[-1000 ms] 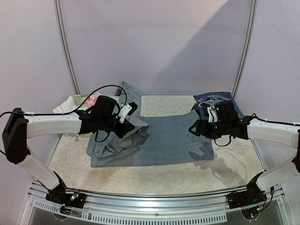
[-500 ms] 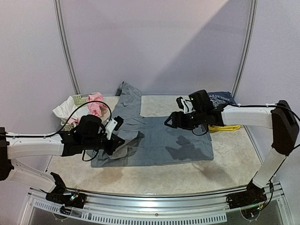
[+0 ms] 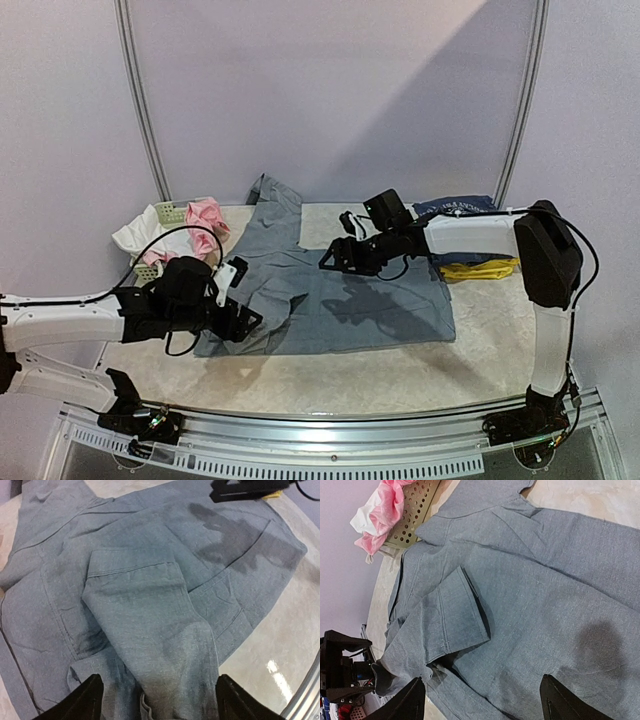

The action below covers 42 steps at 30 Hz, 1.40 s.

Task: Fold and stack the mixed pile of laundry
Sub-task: Smooth out the 1/3-folded shirt at the center of the board.

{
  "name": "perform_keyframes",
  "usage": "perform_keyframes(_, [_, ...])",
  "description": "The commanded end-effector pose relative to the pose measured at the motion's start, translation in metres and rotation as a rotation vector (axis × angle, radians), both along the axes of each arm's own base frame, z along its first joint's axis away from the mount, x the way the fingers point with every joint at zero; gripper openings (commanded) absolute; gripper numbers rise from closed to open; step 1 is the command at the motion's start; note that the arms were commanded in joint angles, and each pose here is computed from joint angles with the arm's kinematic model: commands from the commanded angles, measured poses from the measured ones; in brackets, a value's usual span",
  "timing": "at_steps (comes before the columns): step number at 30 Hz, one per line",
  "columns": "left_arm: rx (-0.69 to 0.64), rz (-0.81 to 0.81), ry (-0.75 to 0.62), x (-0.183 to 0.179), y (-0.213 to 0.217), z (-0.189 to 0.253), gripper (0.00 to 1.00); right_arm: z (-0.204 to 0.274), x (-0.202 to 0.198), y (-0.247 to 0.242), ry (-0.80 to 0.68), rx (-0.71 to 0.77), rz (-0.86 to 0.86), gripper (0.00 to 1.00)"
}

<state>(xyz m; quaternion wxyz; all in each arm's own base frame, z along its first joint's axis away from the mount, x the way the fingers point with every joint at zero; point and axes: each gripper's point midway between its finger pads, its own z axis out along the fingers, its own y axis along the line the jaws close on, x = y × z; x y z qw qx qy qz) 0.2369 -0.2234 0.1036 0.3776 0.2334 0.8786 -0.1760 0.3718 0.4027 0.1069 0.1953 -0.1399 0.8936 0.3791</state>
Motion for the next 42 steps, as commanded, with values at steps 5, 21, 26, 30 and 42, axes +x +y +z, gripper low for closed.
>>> perform_keyframes(5, [0.145,0.003,-0.004,0.034,-0.022,0.016,0.83,-0.016,-0.009,-0.009,0.020,-0.067,0.005,0.81])
perform_keyframes(21, [0.382,-0.066,0.150,0.084,-0.071,-0.051,0.63,-0.011,-0.007,-0.087,-0.033,-0.178,-0.173,0.84])
perform_keyframes(26, [0.406,-0.072,0.173,0.086,-0.073,-0.063,0.55,-0.009,-0.009,-0.093,-0.035,-0.188,-0.174,0.84])
perform_keyframes(30, [0.430,-0.057,0.168,0.088,-0.069,-0.068,0.36,-0.011,-0.011,-0.096,-0.036,-0.196,-0.175,0.84])
perform_keyframes(42, [0.342,-0.053,0.046,0.090,-0.067,-0.039,0.00,0.000,-0.011,-0.102,-0.066,-0.179,-0.197,0.85])
